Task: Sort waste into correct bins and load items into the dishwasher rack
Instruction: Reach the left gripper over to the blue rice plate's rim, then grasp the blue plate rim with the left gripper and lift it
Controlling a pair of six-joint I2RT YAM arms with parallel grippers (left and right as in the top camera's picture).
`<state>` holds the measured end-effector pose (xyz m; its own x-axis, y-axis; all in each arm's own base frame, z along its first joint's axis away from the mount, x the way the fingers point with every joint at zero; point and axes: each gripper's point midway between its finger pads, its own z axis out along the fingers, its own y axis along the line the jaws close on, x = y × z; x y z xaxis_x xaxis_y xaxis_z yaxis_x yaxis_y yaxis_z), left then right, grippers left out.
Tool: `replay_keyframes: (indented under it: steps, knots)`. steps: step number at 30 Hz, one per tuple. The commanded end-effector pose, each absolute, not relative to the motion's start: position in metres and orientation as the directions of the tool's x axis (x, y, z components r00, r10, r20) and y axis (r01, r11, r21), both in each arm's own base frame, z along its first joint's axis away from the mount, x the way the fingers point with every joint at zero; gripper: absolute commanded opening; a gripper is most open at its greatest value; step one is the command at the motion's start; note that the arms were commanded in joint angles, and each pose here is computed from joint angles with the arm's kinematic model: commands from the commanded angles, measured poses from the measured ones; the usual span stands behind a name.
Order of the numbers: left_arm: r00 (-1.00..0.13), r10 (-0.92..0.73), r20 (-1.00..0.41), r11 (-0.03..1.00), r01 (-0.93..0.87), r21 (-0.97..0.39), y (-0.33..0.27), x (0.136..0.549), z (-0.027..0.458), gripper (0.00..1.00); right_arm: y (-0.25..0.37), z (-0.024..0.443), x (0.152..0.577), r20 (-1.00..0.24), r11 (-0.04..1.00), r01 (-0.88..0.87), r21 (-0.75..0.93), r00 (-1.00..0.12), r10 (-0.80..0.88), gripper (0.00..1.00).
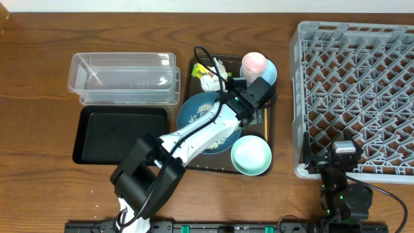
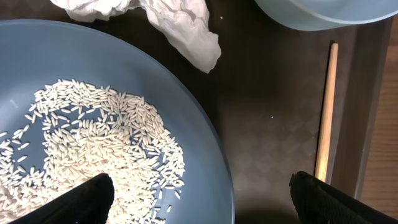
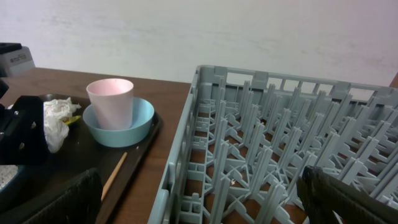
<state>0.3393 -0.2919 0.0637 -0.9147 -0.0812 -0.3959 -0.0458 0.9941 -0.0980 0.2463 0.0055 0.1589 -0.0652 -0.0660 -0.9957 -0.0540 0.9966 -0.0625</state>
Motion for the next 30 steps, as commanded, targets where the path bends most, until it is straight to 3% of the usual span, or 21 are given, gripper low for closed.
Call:
replay_keyframes:
  steps: [1,5,14,30]
  knots:
    - [-0.925,-0.083,-0.372,0.996,-0.061,-0.071,-0.289,0.336,0.048,0.92,0.004,0.158,0.246,-0.996,0.998,-0.046,-0.050,-0.067,-0.053,0.99]
    - [-0.948,-0.079,-0.308,0.995,-0.057,-0.077,-0.294,0.327,0.028,0.88,0.004,0.158,0.246,-0.996,0.998,-0.046,-0.050,-0.067,-0.053,0.99]
    - [-0.944,-0.082,-0.319,0.995,-0.059,-0.080,-0.295,0.330,0.026,0.84,0.004,0.158,0.246,-0.996,0.998,-0.046,-0.050,-0.067,-0.053,0.99]
    - [-0.945,-0.077,-0.318,0.996,-0.058,-0.068,-0.293,0.329,0.026,0.42,0.004,0.158,0.246,-0.996,0.998,-0.046,-0.050,-0.067,-0.053,0.99]
